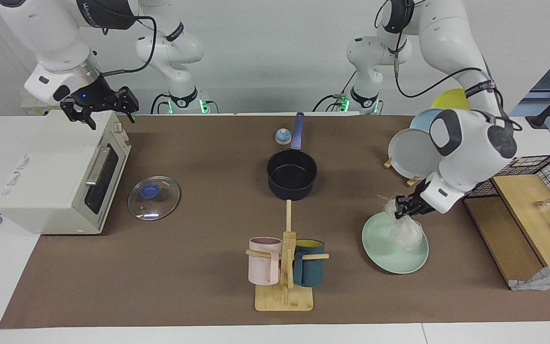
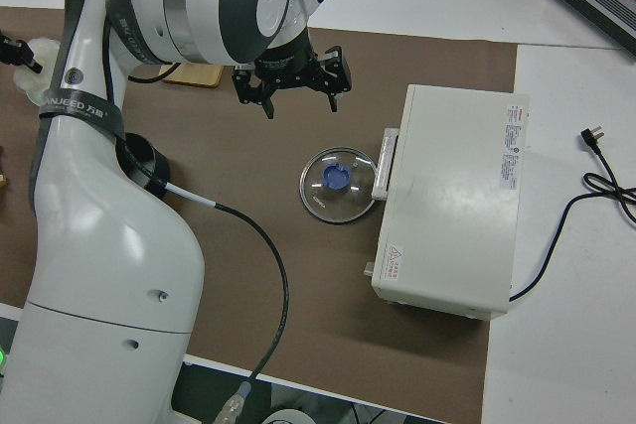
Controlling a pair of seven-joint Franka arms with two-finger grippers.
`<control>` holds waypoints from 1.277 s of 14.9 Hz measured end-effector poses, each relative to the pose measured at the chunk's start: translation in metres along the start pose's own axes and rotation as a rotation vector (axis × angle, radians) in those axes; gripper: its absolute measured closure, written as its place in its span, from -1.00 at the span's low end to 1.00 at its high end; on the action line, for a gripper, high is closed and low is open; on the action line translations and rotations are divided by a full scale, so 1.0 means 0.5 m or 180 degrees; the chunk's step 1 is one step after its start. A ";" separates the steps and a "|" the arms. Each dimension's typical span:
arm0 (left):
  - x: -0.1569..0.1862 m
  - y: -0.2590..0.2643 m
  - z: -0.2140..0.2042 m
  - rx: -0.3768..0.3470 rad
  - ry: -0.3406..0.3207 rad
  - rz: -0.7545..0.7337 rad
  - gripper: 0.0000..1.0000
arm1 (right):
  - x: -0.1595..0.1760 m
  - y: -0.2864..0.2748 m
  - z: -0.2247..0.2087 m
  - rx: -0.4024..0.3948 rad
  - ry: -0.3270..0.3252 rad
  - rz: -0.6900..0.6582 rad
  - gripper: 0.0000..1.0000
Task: Transfer vermicelli from plate to pot
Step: 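Carry the vermicelli over the pot while the right gripper grasps the lid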
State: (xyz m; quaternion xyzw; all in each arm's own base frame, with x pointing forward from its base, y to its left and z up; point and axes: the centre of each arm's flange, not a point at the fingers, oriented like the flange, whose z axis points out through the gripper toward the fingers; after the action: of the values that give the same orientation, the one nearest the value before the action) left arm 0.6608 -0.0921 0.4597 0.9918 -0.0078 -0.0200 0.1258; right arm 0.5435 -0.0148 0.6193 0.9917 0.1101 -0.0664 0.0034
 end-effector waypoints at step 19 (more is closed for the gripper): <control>-0.343 0.501 -0.038 0.0092 -0.0453 -0.0275 0.55 | 0.101 -0.011 0.480 -0.0073 0.0404 -0.0076 -1.00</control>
State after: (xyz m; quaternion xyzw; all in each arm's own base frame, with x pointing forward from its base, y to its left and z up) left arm 0.4874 -0.3265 0.5471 0.9890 0.0258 -0.0958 0.1097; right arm 0.5596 -0.0034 0.3746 0.9924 0.1226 -0.0021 0.0070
